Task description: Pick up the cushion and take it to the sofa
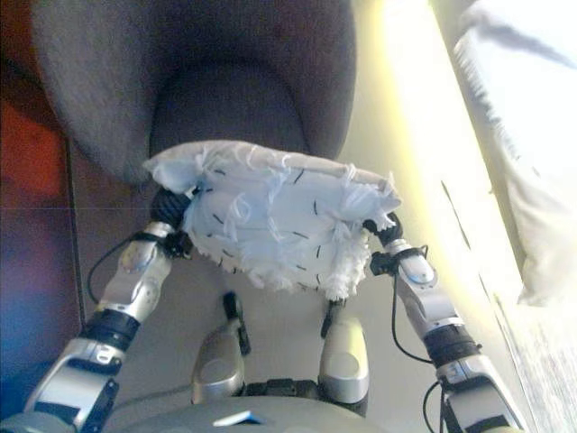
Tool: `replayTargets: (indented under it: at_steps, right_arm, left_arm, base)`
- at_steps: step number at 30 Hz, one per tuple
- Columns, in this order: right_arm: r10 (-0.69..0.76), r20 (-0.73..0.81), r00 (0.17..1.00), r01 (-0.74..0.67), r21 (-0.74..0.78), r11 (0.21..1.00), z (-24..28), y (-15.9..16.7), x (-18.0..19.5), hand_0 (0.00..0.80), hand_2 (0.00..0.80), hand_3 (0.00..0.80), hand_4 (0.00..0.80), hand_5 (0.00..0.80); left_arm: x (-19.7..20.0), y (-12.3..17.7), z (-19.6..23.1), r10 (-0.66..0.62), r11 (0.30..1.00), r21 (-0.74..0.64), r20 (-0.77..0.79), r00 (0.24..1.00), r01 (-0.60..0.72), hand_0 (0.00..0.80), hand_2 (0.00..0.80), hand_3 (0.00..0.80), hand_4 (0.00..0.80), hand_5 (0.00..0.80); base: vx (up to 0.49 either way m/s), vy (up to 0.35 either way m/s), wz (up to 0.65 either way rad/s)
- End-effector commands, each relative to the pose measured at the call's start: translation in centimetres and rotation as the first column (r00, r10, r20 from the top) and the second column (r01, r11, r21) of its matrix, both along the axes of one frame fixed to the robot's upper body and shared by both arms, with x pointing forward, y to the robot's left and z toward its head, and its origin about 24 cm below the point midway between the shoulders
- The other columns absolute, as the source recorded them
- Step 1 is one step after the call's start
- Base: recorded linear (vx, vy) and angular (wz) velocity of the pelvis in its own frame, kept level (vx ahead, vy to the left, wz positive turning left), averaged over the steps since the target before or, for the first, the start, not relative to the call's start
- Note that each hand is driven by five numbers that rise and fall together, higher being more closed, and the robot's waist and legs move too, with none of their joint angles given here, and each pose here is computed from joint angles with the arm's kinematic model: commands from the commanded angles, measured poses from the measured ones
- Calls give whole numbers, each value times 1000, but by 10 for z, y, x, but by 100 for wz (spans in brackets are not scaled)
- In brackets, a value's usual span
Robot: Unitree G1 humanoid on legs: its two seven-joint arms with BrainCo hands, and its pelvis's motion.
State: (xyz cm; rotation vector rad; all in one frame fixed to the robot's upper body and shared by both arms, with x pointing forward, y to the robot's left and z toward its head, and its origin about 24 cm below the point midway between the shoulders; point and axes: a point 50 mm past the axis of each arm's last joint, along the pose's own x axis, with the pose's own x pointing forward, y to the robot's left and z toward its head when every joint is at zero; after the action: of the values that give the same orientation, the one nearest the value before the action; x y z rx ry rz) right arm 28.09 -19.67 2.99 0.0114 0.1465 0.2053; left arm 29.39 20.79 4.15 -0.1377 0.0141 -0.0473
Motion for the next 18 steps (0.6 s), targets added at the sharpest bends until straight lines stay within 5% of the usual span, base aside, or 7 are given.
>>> replayTargets:
  at_steps: [1, 7, 18]
  right_arm:
    - [64, 68, 996, -74, 159, 985, 15, 33, -2, 800, 800, 800, 800, 800]
    - [-54, 17, 998, 50, 186, 981, 6, 42, -2, 800, 800, 800, 800, 800]
    - [-42, -37, 998, 49, 205, 978, 1, 50, 11, 800, 800, 800, 800, 800]
  left_arm:
    - [-2, -11, 12, -58, 994, -88, 81, 995, 66, 800, 800, 800, 800, 800]
    - [-4, -2, -1, -1, 992, -124, -12, 1000, 0, 800, 800, 800, 800, 800]
    - [12, 1, 9, -21, 999, -39, -10, 1000, 20, 800, 800, 800, 800, 800]
  base:
    - [188, 23, -8]
    - [113, 99, -19]
    - [42, 178, -7]
